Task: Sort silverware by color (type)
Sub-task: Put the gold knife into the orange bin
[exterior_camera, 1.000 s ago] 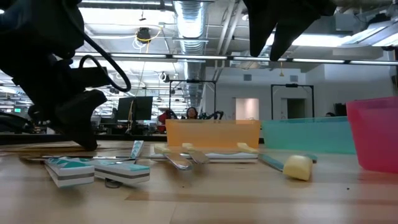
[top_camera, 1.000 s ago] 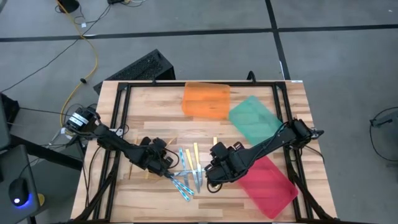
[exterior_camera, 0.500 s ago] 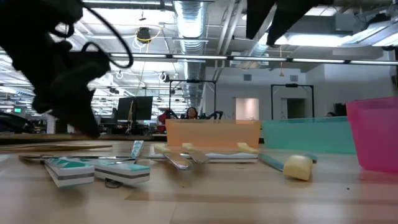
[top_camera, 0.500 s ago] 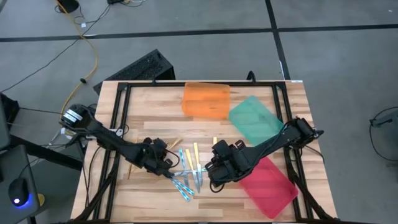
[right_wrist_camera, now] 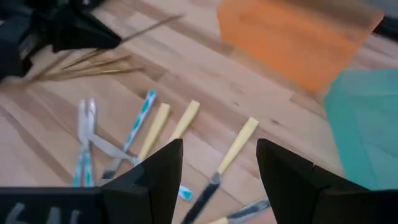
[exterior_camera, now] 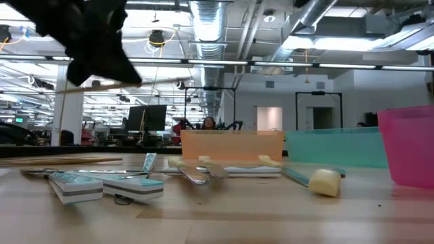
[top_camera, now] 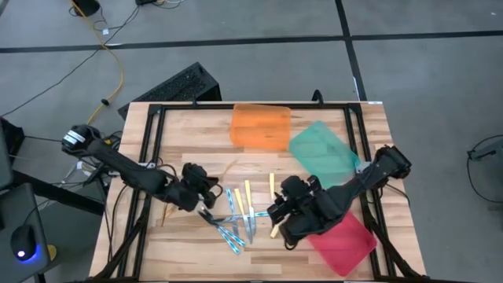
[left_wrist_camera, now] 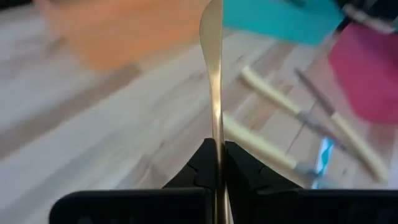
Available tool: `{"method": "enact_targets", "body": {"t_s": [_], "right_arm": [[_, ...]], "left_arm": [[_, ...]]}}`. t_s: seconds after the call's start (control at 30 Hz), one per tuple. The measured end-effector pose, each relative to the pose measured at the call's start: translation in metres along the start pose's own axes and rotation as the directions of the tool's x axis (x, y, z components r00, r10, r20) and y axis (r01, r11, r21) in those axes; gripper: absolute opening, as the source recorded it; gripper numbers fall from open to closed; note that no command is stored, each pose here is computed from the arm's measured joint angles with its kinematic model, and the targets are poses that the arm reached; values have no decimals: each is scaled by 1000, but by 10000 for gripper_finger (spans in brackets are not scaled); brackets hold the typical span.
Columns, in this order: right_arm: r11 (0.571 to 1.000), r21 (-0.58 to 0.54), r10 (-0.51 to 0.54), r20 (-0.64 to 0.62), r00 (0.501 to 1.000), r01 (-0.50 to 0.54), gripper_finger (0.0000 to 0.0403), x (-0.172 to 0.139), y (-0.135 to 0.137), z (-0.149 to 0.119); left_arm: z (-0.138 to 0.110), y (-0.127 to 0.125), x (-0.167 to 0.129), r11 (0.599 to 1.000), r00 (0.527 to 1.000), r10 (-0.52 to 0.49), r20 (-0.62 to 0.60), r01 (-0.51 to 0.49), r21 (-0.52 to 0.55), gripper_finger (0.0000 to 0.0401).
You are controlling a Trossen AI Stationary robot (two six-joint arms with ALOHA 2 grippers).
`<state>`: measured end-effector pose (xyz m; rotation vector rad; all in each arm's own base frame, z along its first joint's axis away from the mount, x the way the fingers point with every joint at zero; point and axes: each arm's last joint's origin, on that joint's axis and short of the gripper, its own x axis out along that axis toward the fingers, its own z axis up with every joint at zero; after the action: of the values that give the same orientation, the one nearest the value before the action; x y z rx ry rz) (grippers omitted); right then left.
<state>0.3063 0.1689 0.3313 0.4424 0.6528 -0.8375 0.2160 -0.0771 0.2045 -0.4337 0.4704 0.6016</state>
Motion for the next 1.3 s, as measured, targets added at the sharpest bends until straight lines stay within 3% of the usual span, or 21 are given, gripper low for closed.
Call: {"method": "enact_targets", "body": {"t_s": [0.37,0.8,1.03,1.3], "right_arm": [[999,-10,40,87,995,-40,227,-28,-10,-4],[999,-21,32,86,996,-31,227,-28,-11,-5],[999,-21,32,86,996,-30,227,-28,-11,-4],[999,-34,24,86,996,-21,227,-27,-12,-4]], "left_arm": [[41,9,18,994,994,-91,68,87,71,0],[97,52,51,985,974,-122,192,95,145,0],[123,74,57,980,941,-145,305,94,176,0],[154,67,90,948,938,-185,292,93,304,0]]}}
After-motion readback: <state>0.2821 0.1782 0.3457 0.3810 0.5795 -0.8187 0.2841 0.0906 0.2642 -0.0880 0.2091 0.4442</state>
